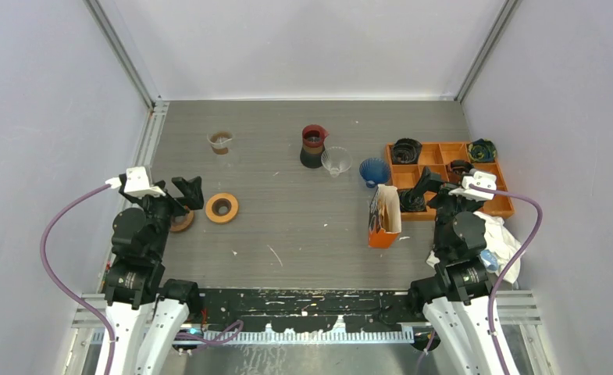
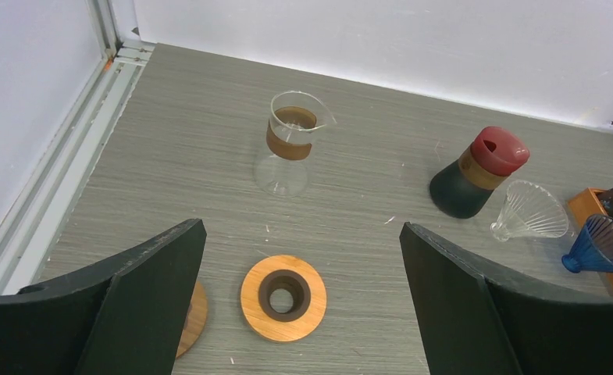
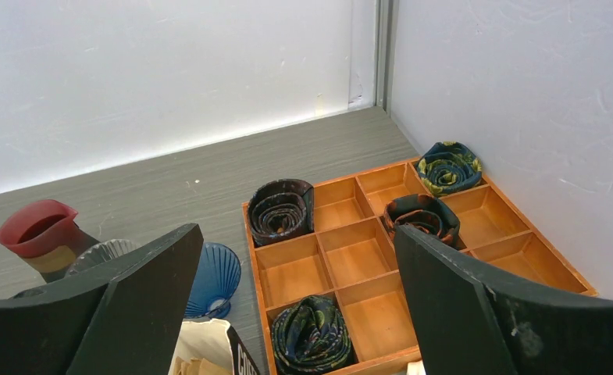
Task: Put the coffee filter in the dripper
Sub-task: Move the coffee server to the center of the board.
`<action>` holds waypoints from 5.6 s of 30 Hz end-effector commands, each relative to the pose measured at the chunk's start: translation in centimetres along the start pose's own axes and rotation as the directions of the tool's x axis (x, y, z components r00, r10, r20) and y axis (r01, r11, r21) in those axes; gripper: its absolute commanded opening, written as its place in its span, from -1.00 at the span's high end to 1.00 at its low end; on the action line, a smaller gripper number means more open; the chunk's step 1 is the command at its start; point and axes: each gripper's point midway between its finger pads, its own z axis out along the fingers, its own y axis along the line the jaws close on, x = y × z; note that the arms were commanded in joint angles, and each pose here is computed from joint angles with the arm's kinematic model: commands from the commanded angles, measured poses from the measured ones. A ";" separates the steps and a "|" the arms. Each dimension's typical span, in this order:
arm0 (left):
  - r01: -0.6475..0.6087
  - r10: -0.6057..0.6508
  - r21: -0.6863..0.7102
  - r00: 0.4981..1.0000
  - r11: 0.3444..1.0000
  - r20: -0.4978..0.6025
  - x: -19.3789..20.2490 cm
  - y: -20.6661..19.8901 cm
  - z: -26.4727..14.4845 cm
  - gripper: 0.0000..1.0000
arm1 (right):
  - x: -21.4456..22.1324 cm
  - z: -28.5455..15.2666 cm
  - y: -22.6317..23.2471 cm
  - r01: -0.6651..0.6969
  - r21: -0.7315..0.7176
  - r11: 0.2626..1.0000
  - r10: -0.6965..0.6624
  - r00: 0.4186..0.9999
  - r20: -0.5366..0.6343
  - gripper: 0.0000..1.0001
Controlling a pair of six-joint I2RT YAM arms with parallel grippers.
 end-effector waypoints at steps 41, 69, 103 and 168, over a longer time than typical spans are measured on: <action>0.046 -0.085 -0.083 0.820 0.996 -0.567 2.3 2.3 19.4 -0.76 | -3.6 -2.6 2.2 -0.067 -0.184 0.981 0.097 0.982 0.160 -1.00; 0.119 -0.084 -0.019 0.573 0.993 -0.815 12.1 2.6 26.3 0.36 | -2.5 -2.1 2.3 -0.034 -0.171 0.985 0.057 0.989 0.135 -1.00; 0.036 -0.181 -0.197 0.576 0.980 -0.797 11.1 -8.3 12.7 1.00 | -3.4 -2.8 2.0 -0.061 -0.177 0.982 0.090 0.982 0.164 -1.00; 0.081 -0.296 -0.379 0.779 0.922 -0.553 9.7 -9.4 6.9 -0.84 | -2.6 -2.6 2.9 -0.040 -0.214 0.976 0.069 0.989 0.133 -1.00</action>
